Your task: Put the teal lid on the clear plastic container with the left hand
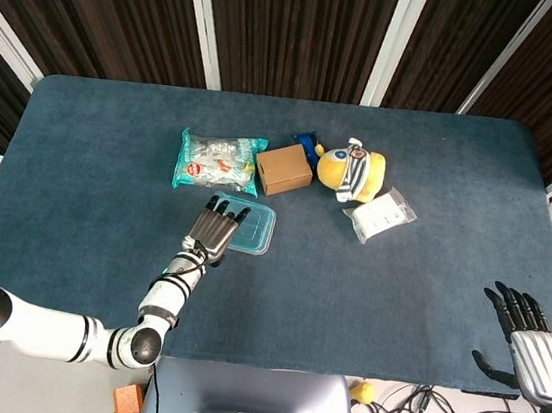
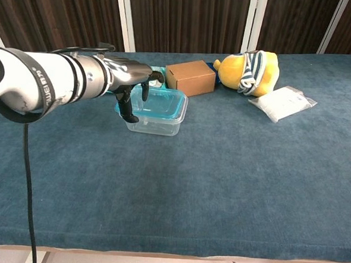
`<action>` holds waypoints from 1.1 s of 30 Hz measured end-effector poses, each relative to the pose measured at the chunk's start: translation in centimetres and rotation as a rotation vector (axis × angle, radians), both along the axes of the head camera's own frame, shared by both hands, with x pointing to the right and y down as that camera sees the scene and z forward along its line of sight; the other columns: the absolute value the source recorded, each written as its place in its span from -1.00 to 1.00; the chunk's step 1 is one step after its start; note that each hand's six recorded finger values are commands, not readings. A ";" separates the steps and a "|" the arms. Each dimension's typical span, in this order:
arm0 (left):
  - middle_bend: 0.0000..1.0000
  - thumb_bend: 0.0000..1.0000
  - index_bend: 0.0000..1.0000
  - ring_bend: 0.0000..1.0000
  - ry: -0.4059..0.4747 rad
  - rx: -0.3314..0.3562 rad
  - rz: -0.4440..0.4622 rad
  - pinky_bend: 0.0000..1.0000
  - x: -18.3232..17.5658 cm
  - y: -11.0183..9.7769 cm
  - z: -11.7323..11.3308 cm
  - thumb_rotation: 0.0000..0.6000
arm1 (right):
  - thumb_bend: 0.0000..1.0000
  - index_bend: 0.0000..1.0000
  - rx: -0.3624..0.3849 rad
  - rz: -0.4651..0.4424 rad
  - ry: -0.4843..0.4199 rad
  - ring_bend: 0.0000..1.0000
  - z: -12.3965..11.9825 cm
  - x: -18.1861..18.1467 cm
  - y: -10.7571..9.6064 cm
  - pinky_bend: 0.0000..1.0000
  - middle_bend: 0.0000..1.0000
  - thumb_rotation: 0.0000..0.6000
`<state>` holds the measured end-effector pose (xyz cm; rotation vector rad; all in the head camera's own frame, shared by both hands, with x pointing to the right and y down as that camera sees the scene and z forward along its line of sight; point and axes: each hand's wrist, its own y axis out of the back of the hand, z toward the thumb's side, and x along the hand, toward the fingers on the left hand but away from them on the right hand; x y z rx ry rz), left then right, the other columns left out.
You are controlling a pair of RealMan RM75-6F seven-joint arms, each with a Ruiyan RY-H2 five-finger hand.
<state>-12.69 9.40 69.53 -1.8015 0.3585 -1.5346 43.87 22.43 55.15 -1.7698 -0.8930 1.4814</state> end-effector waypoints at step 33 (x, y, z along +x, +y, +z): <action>-0.40 -0.43 -1.00 -0.79 0.061 -0.046 0.058 -0.98 2.7 2.0 0.3 1.00 | -0.60 -1.00 0.001 0.010 -0.004 -1.00 -0.3 0.2 -0.1 -1.00 -1.00 1.00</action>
